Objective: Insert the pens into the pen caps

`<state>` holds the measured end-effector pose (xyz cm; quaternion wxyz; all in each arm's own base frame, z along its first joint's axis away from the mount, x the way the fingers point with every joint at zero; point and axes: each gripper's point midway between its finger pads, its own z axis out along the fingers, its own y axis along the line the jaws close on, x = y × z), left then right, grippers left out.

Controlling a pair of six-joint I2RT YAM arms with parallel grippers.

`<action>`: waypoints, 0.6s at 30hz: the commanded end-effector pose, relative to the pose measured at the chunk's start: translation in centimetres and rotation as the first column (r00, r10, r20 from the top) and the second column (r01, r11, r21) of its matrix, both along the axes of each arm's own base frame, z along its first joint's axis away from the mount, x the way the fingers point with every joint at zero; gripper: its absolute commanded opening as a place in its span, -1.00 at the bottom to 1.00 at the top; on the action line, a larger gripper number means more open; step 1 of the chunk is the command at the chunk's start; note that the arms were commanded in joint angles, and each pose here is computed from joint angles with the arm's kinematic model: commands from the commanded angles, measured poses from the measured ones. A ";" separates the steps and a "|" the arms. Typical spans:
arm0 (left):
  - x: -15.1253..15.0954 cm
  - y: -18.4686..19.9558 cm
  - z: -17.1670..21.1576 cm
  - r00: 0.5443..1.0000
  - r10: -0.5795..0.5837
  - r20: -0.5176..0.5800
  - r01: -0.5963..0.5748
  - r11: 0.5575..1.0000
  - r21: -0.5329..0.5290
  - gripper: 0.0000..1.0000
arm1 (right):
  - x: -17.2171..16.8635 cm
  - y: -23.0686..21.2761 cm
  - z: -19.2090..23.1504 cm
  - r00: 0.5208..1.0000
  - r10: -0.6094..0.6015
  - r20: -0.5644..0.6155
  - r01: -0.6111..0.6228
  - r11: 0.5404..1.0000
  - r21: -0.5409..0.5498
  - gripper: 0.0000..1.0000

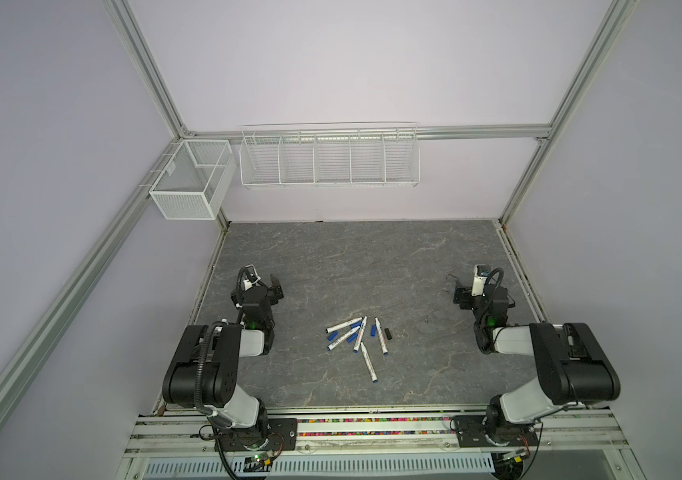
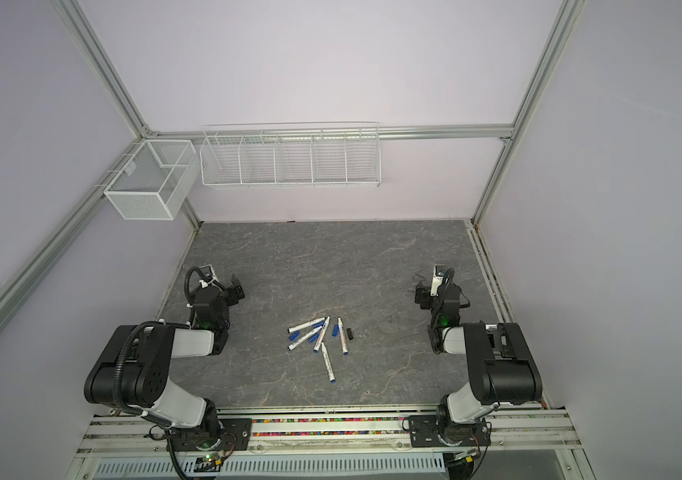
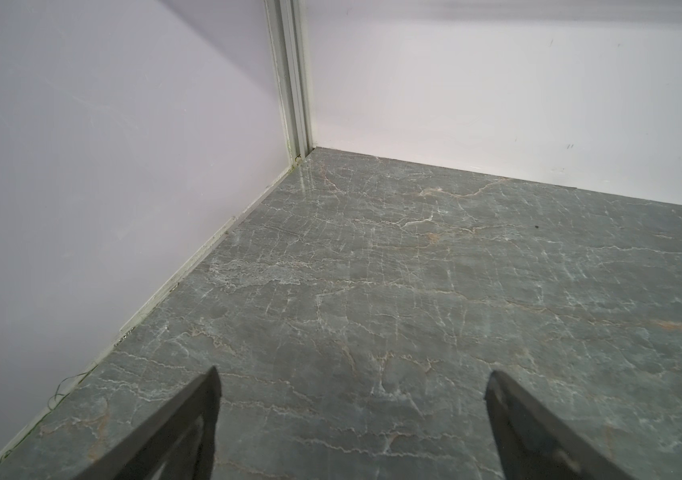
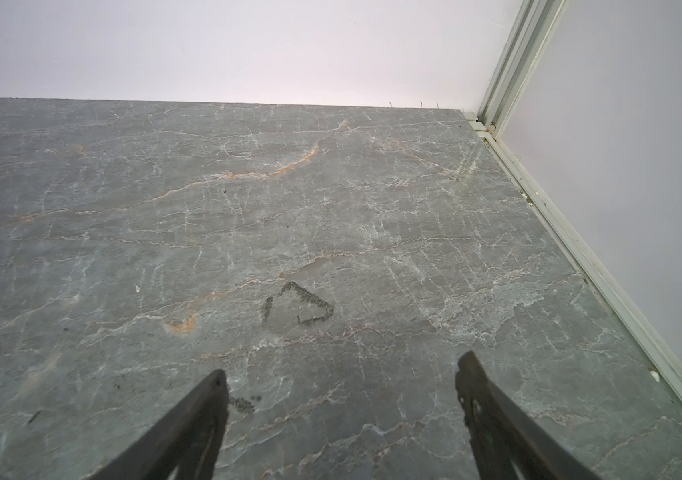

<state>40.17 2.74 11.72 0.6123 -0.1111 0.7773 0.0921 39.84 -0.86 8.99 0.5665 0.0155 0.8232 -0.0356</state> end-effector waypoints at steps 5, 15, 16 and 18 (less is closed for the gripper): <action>-0.2 0.1 0.2 1.000 -0.007 0.002 0.007 1.000 0.008 0.98 | -0.4 -0.1 0.3 1.000 0.008 0.008 -0.008 1.000 -0.012 0.78; -0.2 0.0 0.1 1.000 -0.008 0.002 0.008 1.000 0.008 0.98 | -0.4 -0.2 0.4 1.000 0.007 0.010 -0.007 1.000 -0.013 0.78; -0.3 0.0 0.1 1.000 -0.008 0.002 0.008 1.000 0.009 0.98 | -0.4 -0.1 0.4 1.000 0.008 0.010 -0.008 1.000 -0.012 0.78; -0.2 0.0 0.1 1.000 -0.008 0.002 0.008 1.000 0.009 0.98 | -0.4 -0.1 0.3 1.000 0.009 0.010 -0.009 1.000 -0.012 0.78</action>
